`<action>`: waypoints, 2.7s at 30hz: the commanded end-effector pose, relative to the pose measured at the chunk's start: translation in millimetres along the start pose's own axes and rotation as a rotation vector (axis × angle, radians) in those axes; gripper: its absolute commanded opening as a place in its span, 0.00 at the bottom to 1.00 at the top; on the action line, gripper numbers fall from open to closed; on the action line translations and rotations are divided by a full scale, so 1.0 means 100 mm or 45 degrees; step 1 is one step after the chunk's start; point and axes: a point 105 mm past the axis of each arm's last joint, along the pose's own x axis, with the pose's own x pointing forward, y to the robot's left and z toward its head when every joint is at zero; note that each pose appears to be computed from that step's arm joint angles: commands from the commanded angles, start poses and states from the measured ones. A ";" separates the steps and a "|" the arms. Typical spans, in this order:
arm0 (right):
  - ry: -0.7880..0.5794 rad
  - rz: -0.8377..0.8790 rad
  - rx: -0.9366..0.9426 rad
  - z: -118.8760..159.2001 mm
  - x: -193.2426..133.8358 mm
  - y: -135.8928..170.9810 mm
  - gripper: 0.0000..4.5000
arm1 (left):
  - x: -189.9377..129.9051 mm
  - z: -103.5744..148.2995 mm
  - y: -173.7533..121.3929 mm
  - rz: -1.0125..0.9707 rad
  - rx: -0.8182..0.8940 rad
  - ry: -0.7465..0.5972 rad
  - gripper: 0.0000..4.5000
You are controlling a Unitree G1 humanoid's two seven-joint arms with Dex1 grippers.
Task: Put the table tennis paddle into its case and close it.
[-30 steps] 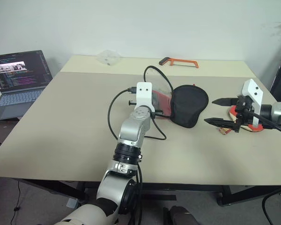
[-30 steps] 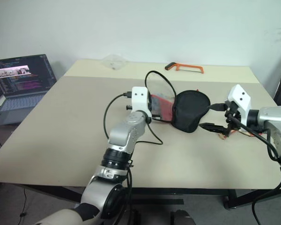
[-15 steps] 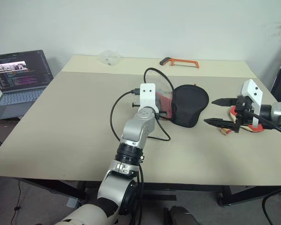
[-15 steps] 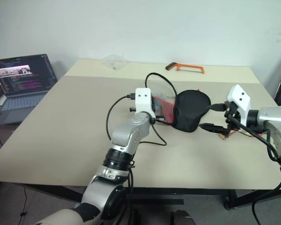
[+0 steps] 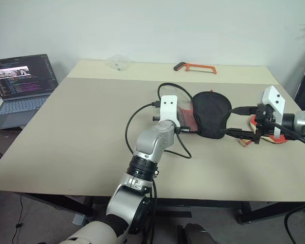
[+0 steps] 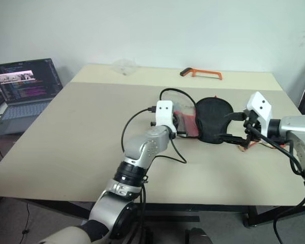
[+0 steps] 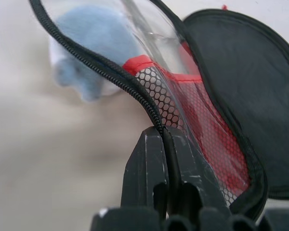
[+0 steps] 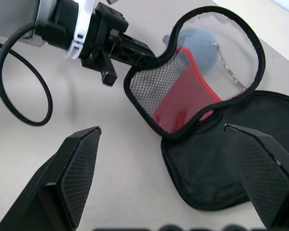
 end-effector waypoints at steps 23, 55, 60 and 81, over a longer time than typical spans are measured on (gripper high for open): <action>0.078 -0.369 0.127 -0.13 0.07 -0.41 1.00 | -0.23 0.14 -0.17 -0.200 -0.048 -0.048 0.99; 0.445 -1.769 1.106 -1.15 -0.14 -0.84 1.00 | -1.48 0.55 1.88 -0.626 0.686 -0.223 0.99; 0.546 -1.719 1.164 -1.28 0.03 -0.72 1.00 | -1.44 0.51 1.80 -0.643 0.672 -0.225 0.99; 0.440 -1.844 1.060 -1.01 0.01 -0.99 0.23 | -1.44 0.52 1.79 -0.623 0.660 -0.228 1.00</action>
